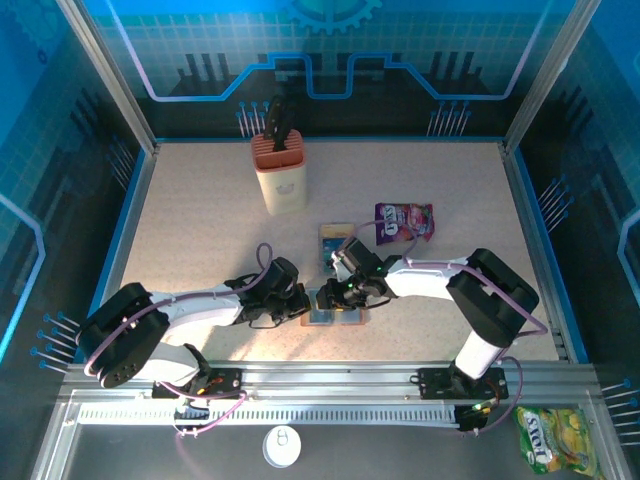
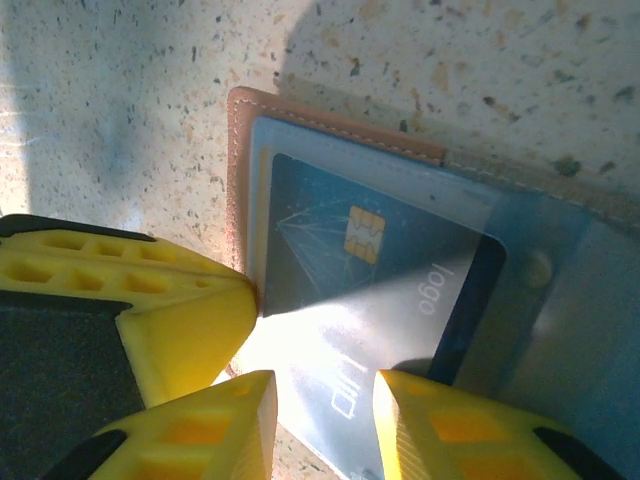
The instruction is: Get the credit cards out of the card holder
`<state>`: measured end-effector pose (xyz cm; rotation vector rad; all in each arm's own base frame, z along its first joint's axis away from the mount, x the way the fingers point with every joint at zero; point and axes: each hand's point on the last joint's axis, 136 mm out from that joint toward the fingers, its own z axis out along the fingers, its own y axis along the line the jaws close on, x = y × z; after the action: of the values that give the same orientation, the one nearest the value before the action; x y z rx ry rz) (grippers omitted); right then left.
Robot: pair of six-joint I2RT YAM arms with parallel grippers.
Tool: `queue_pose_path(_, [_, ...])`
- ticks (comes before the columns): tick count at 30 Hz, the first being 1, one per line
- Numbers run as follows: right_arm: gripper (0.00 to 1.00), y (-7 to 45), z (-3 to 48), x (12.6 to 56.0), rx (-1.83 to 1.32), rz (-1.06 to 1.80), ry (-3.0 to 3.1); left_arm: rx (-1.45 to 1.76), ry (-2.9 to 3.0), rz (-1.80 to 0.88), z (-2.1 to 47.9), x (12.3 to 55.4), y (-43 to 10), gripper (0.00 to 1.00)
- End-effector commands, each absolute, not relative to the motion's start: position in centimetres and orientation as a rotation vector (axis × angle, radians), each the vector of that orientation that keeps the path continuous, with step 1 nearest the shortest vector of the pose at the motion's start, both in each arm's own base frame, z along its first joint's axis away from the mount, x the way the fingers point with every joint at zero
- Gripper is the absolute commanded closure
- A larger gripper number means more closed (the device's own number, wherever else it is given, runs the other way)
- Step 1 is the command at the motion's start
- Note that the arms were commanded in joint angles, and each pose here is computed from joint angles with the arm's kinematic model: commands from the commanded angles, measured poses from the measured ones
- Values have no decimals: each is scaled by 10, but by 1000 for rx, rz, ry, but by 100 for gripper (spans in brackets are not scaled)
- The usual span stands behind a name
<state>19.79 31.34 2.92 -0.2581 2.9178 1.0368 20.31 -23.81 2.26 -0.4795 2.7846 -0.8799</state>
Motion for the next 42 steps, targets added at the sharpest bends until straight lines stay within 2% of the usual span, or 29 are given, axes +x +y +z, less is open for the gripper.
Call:
queue_pose_path(1, [67, 300, 24, 192, -274, 914, 2960, -500, 2829, -783, 9, 193, -222, 100])
queue_pose_path(12, [64, 302, 42, 194, -278, 965, 2912, -492, 2837, -788, 9, 196, -226, 100])
queue_pose_path(18, [64, 298, 50, 197, -272, 965, 2887, -482, 2792, -860, 26, 204, -236, 100])
queue_pose_path(42, [64, 291, 39, 197, -234, 980, 2912, -444, 2801, -946, 29, 207, -258, 100])
